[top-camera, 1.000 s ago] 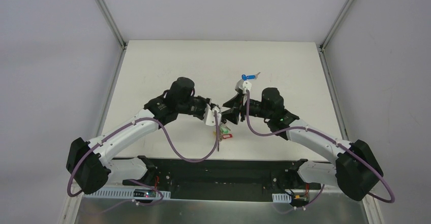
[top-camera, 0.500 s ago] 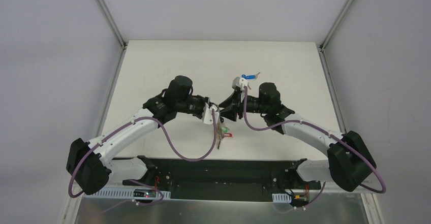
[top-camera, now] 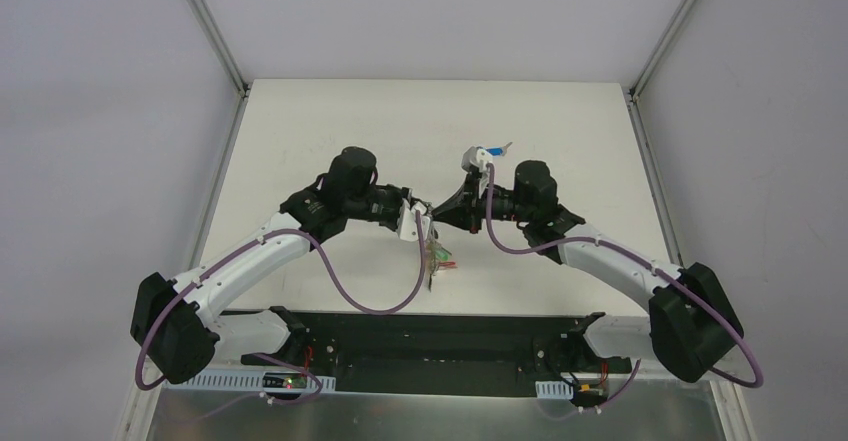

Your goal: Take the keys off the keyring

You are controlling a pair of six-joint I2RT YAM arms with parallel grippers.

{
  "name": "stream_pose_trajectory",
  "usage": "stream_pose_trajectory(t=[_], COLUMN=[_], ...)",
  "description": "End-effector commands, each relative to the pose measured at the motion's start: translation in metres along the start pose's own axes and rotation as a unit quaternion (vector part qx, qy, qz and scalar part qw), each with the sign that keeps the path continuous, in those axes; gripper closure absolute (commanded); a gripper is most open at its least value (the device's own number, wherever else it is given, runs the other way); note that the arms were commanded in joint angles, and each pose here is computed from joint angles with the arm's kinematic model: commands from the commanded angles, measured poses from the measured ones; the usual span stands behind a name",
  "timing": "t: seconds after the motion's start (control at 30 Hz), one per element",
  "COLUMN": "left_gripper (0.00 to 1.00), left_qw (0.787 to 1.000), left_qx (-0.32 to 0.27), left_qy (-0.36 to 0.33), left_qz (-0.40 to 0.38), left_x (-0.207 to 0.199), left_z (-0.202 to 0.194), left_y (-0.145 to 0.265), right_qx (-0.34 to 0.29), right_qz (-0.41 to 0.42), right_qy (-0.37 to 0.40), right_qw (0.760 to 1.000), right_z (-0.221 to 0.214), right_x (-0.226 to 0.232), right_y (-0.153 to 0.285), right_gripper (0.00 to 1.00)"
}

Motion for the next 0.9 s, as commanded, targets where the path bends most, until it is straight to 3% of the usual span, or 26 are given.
stream_pose_trajectory(t=[0.0,0.6,0.8,0.87], left_gripper=[1.00,1.00,1.00,1.00], left_qw=[0.998,0.996,0.996,0.995], left_qx=[-0.043,-0.065,-0.073,-0.075], left_qy=[-0.036,-0.038,-0.041,-0.043], left_qz=[0.042,0.036,0.039,0.040], left_x=[0.024,0.021,0.021,0.021], left_z=[0.019,0.025,0.028,0.029], left_y=[0.010,0.010,0.012,0.013], right_qx=[-0.051,-0.190,-0.209,-0.207], right_qz=[-0.009,-0.016,0.001,0.007], right_qy=[0.012,-0.075,-0.107,-0.122], right_qw=[0.999,0.979,0.972,0.971], right_z=[0.025,0.043,0.041,0.042], right_x=[0.009,0.011,0.011,0.011], right_y=[0.013,0.042,0.041,0.040], right_gripper=[1.00,1.00,1.00,0.84])
Point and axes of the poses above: each gripper's point midway between its finger pads, its own y axis back along the fingers, its own x axis along the line the jaws close on, z = x × y, the point moved 9 cm from there along y, back along the fingers, and after that the axes turned 8 degrees about -y, right-handed, at the moved point
